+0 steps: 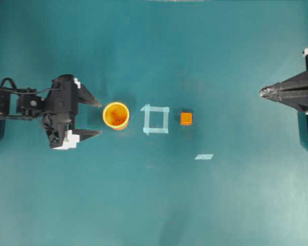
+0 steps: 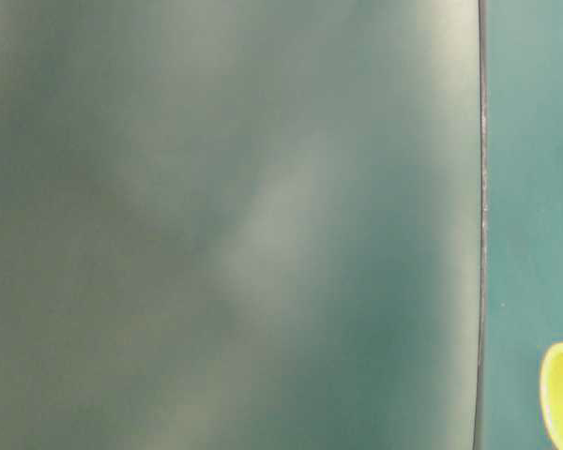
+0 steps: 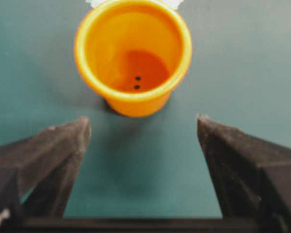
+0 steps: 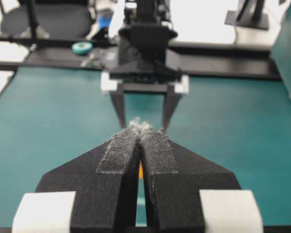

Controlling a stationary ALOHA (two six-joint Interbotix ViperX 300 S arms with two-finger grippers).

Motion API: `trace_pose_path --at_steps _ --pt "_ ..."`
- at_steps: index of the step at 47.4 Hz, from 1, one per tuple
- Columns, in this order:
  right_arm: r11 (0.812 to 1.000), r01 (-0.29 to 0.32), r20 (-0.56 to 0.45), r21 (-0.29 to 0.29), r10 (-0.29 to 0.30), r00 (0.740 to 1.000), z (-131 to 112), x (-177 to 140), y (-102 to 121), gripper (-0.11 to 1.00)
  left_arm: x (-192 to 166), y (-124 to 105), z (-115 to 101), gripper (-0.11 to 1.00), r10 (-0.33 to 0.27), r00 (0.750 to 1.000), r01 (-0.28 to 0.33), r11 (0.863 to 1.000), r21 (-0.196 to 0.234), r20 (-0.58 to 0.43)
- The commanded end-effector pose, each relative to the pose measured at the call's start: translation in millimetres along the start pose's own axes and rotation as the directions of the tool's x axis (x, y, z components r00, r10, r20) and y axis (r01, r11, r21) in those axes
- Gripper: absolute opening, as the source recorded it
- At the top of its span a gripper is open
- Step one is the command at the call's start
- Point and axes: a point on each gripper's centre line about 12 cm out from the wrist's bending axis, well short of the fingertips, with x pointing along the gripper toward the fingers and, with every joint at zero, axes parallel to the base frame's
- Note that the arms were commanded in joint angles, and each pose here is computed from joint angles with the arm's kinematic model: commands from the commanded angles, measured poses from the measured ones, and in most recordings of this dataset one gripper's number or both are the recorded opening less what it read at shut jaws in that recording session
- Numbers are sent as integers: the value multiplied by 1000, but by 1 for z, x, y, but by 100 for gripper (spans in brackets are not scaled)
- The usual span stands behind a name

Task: Move the cup to the left with left arm.
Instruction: 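Advance the open left gripper rightward around the orange cup, then close the left gripper on the orange cup's sides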

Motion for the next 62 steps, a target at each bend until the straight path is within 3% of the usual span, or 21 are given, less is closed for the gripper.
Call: trace_pose_path --at_steps 1,52,58,62 --pt "1000 2 34 -2 -2 999 13 2 -1 -1 8 0 7 87 0 1000 0 1000 3 29" --pt "1000 2 31 0 -2 1000 13 3 -1 -1 45 3 11 87 2 984 -4 1000 10 175" --pt "1000 2 29 0 -2 1000 13 3 -1 -1 44 1 12 82 -2 982 -8 999 54 191" --pt "1000 4 29 0 -4 1000 12 3 -1 -1 43 -1 10 70 -9 982 -9 995 97 188"
